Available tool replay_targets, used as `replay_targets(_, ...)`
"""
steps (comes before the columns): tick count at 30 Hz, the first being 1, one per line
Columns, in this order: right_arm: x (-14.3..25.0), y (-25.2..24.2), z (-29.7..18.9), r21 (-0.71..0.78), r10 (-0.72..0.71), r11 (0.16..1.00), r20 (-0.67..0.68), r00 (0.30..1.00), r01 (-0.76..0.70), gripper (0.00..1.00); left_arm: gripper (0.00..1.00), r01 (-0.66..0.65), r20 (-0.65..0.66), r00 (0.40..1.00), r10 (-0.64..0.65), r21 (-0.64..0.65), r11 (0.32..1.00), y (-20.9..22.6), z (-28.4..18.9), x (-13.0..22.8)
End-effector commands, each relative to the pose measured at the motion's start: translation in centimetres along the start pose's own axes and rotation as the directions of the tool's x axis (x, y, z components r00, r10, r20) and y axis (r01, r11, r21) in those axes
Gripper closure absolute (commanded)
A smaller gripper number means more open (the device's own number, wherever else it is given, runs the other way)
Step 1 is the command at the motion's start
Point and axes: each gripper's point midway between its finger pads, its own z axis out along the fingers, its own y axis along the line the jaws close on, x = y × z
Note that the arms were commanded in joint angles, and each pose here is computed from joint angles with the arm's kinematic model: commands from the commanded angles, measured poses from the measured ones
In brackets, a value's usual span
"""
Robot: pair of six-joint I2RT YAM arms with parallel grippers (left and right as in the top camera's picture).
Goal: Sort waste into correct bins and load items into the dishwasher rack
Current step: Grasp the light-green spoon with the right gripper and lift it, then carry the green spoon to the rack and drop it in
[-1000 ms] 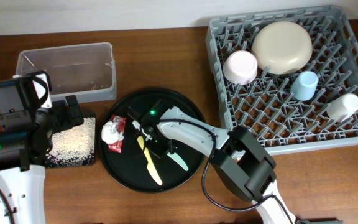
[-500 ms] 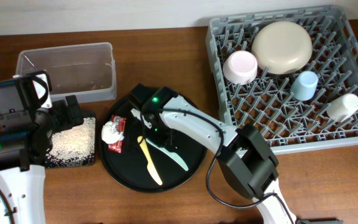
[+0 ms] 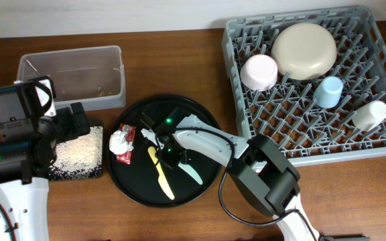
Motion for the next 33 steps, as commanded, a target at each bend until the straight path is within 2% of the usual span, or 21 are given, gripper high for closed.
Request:
replay_targets(1, 1.1, 0.1, 1.0, -0.002, 0.005, 1.0, -0.036, 0.999, -0.005, 0.76, 0.0, 0.003, 0.015, 1.0, -0.003, -0.009, 1.0, 0.2, -0.3, -0.4)
replay_targets(3, 1.2, -0.3, 1.0, 0.017, 0.007, 1.0, -0.04, 0.999, -0.006, 0.79, 0.01, 0.003, 0.015, 1.0, -0.003, -0.009, 1.0, 0.2, -0.3, -0.4)
replay_targets(10, 1.0, -0.6, 0.6, 0.04, 0.006, 0.999, -0.039, 0.999, -0.005, 0.79, 0.01, 0.003, 0.015, 1.0, -0.003, -0.009, 1.0, 0.2, -0.3, -0.4)
replay_targets(19, -1.5, -0.5, -2.7, 0.044, 0.003, 0.999, 0.017, 1.0, -0.004, 0.8, 0.01, 0.003, 0.015, 1.0, -0.003, -0.009, 1.0, 0.2, -0.3, -0.4)
replay_targets(24, -2.7, -1.7, -5.1, 0.063, 0.053, 0.996, 0.055, 0.997, -0.056, 0.82, 0.01, 0.003, 0.015, 1.0, -0.003, -0.009, 1.0, 0.2, -0.3, -0.4)
replay_targets(28, -3.7, -3.7, -8.4, 0.072, 0.152, 0.984, 0.119, 0.981, -0.161, 0.82, 0.01, 0.003, 0.015, 1.0, -0.003, -0.009, 1.0, 0.2, -0.3, -0.4)
replay_targets(33, -4.5, -8.1, -13.4, 0.046, 0.37, 0.919, 0.236, 0.898, -0.391, 0.82, 0.01, 0.003, 0.015, 1.0, -0.003, -0.009, 1.0, 0.2, -0.3, -0.4)
